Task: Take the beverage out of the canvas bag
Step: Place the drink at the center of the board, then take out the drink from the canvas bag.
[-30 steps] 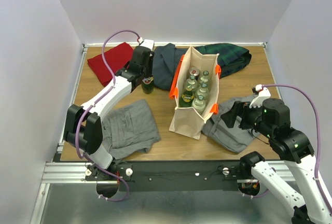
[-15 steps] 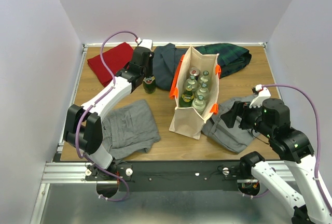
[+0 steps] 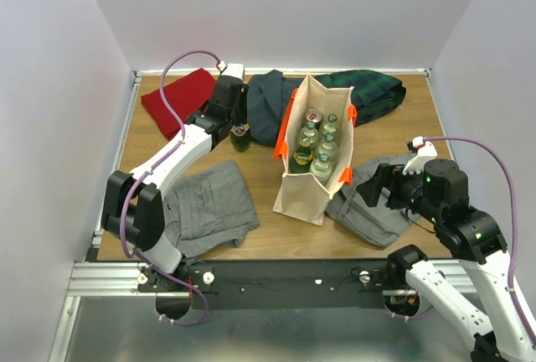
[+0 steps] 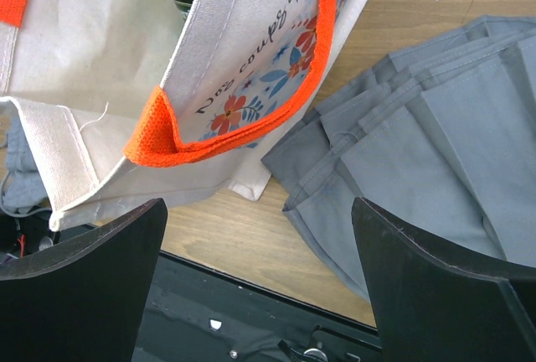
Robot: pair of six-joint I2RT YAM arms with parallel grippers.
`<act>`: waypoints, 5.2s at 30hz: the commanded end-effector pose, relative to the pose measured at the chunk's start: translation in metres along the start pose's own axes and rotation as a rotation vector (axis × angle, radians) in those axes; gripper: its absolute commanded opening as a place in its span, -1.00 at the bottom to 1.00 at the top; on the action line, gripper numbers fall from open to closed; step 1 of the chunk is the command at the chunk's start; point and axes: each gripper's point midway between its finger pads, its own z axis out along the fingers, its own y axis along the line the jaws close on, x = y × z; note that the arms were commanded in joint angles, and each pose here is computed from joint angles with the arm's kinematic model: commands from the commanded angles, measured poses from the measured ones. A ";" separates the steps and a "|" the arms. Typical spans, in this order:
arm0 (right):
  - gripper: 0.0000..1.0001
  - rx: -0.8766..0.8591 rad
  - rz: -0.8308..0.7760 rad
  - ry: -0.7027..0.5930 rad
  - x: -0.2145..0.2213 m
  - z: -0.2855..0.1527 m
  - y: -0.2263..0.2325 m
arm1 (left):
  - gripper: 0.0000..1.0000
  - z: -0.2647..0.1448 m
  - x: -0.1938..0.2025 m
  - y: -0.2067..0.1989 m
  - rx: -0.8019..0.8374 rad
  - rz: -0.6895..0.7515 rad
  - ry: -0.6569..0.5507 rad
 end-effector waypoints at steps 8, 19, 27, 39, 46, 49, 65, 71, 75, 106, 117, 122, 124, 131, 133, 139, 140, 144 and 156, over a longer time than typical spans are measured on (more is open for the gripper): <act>1.00 -0.001 0.005 -0.039 -0.005 -0.002 0.000 | 0.13 -0.014 -0.020 0.008 -0.036 -0.028 -0.047; 1.00 -0.003 0.002 -0.027 -0.002 0.000 0.000 | 0.67 -0.050 -0.051 0.011 -0.019 -0.024 -0.103; 1.00 -0.044 -0.022 0.041 0.006 0.005 0.007 | 0.98 -0.101 -0.096 -0.010 0.138 0.013 -0.151; 1.00 -0.176 -0.044 -0.011 -0.041 0.001 0.045 | 0.98 -0.176 -0.114 -0.093 0.435 0.134 -0.186; 1.00 -0.284 -0.018 0.030 -0.024 0.018 0.059 | 0.98 -0.179 -0.090 -0.132 0.476 0.223 -0.128; 1.00 -0.267 -0.022 0.079 -0.011 0.023 0.053 | 0.98 -0.184 -0.080 -0.142 0.498 0.240 -0.113; 1.00 -0.291 -0.030 0.275 0.041 0.015 0.046 | 0.98 -0.194 -0.031 -0.210 0.590 0.367 0.016; 1.00 -0.303 -0.025 0.300 0.049 0.010 0.047 | 0.98 -0.190 -0.018 -0.232 0.603 0.397 0.057; 1.00 -0.305 -0.007 0.316 0.051 0.007 0.048 | 0.98 -0.187 -0.010 -0.238 0.598 0.401 0.075; 1.00 -0.256 0.010 0.226 0.043 0.003 0.041 | 0.98 -0.097 0.027 -0.222 0.405 0.326 0.185; 1.00 -0.246 0.013 0.217 0.042 0.003 0.039 | 0.70 -0.088 0.039 -0.218 0.425 0.285 0.237; 1.00 -0.243 0.016 0.209 0.041 0.003 0.039 | 0.51 -0.086 0.048 -0.219 0.435 0.291 0.260; 1.00 -0.241 0.014 0.208 0.041 0.003 0.038 | 0.49 -0.084 0.050 -0.219 0.432 0.295 0.265; 1.00 -0.240 0.015 0.203 0.040 0.002 0.038 | 0.49 -0.074 0.056 -0.211 0.371 0.297 0.272; 1.00 -0.238 0.015 0.203 0.040 0.003 0.038 | 0.49 -0.073 0.056 -0.212 0.367 0.298 0.272; 1.00 -0.238 0.014 0.200 0.040 0.002 0.038 | 0.48 -0.068 0.061 -0.211 0.351 0.306 0.287; 1.00 -0.239 0.014 0.197 0.039 0.002 0.038 | 0.47 -0.067 0.061 -0.210 0.345 0.308 0.289; 1.00 -0.238 0.014 0.191 0.039 0.002 0.038 | 0.30 -0.064 0.064 -0.208 0.332 0.310 0.293; 1.00 -0.234 0.013 0.184 0.038 0.002 0.037 | 0.22 -0.058 0.061 -0.201 0.297 0.299 0.291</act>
